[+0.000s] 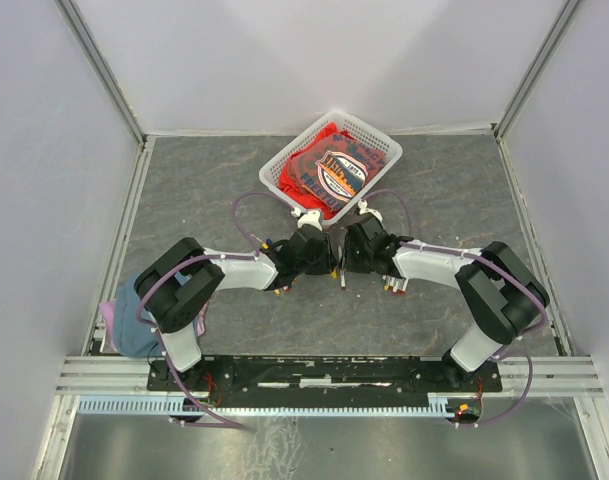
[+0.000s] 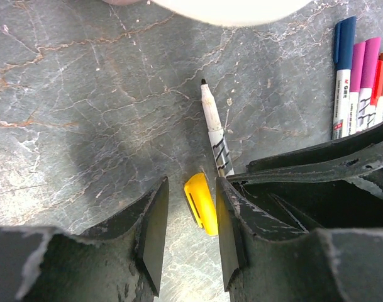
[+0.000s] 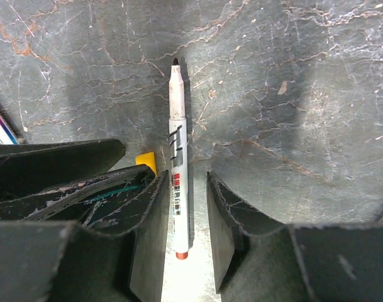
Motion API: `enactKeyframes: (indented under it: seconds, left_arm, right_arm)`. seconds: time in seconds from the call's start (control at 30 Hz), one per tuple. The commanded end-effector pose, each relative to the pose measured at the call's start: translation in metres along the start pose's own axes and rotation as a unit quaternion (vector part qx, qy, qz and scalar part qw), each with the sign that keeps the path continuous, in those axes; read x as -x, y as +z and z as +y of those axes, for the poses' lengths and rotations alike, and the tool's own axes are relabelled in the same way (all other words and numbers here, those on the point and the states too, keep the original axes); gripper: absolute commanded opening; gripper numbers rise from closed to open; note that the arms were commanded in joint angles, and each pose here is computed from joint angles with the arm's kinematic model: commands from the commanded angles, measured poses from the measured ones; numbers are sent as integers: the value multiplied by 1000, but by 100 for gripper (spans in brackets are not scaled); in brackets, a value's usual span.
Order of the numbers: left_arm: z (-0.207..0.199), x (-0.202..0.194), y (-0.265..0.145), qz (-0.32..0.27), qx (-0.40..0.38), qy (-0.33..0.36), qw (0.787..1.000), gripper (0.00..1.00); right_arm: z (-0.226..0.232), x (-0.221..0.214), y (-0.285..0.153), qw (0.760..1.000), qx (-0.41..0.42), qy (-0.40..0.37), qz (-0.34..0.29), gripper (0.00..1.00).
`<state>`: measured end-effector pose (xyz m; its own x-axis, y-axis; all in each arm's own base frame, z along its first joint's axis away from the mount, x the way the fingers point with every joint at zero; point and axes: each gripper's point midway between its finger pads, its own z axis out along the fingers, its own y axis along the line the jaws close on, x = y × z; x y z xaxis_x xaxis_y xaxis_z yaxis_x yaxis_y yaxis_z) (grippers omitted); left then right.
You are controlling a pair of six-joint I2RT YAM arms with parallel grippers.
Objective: Open the pen caps
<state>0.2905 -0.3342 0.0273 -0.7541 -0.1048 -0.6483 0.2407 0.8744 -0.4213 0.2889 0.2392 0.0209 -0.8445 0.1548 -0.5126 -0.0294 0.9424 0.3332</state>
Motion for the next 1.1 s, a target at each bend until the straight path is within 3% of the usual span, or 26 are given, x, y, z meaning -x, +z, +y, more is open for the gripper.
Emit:
enactKeyframes:
  seconds: [0.0,0.53,0.73,1.07]
  left_arm:
    - [0,7,2,-8,12,21,1000,43]
    - [-27,51,-39,-66,-33,16,997,44]
    - [-31,54,-48,-75,-49,14,996,44]
    - [-32,51,-49,-74,-59,13,995,44]
  right_arm:
    - [2,16,-3,1000,-9,-1,-24,37]
    - [-33,45,-68,991,-85,-20,-97,38]
    - [-65,44,-65,985,-145,-9,-89,38]
    - [-82,39,-48,983,-171,-2,-63,37]
